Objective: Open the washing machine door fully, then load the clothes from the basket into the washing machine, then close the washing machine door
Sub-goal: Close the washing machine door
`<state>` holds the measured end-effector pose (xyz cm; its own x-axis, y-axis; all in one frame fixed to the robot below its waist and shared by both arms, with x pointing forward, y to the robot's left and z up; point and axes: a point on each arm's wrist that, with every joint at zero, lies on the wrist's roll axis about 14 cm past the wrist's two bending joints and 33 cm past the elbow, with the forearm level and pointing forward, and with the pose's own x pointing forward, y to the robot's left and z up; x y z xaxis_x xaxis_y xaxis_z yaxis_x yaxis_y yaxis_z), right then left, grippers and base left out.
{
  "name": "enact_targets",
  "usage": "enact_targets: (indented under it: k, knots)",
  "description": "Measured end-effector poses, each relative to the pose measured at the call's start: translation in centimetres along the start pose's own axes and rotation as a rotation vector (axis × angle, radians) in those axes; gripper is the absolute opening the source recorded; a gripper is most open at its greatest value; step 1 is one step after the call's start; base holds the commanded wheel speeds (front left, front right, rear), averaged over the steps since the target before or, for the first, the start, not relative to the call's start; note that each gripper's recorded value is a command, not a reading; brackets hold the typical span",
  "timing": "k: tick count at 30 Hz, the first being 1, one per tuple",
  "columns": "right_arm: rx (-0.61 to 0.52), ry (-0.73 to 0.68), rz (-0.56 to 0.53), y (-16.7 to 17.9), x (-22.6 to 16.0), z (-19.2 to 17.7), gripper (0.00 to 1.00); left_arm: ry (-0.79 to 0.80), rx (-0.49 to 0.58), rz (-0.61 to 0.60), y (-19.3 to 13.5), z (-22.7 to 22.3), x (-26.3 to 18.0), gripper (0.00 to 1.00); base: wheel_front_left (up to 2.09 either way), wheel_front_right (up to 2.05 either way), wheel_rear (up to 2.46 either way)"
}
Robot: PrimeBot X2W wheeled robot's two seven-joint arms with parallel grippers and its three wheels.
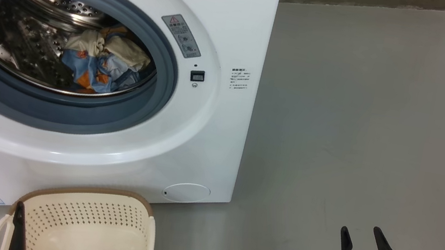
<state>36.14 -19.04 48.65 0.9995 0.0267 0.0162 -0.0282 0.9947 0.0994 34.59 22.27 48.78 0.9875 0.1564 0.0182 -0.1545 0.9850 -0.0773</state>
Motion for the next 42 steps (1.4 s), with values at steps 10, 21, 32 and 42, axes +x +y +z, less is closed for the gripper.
enact_targets:
  k: [10, 21, 32, 42]
  knots:
    - [0.000, -0.002, -0.001, -0.03, -0.09, 0.07, 1.00, 0.007, 0.000, 0.002, 0.18, -0.22, -0.06, 1.00, -0.36, 0.36, 0.00]
    - [0.000, -0.005, 0.001, 0.04, -0.10, 0.15, 1.00, -0.003, -0.001, 0.004, 0.21, 0.08, 0.22, 1.00, -1.70, 1.70, 0.00]
    - [-0.002, -0.005, 0.008, 0.21, -0.08, 0.19, 1.00, -0.008, 0.002, 0.016, 0.57, 0.23, 0.13, 1.00, -1.62, 1.61, 0.00]
    - [-0.002, -0.005, 0.008, 0.20, -0.10, 0.19, 1.00, -0.018, 0.000, 0.004, 0.08, 0.52, 0.20, 1.00, -0.38, 0.38, 0.00]
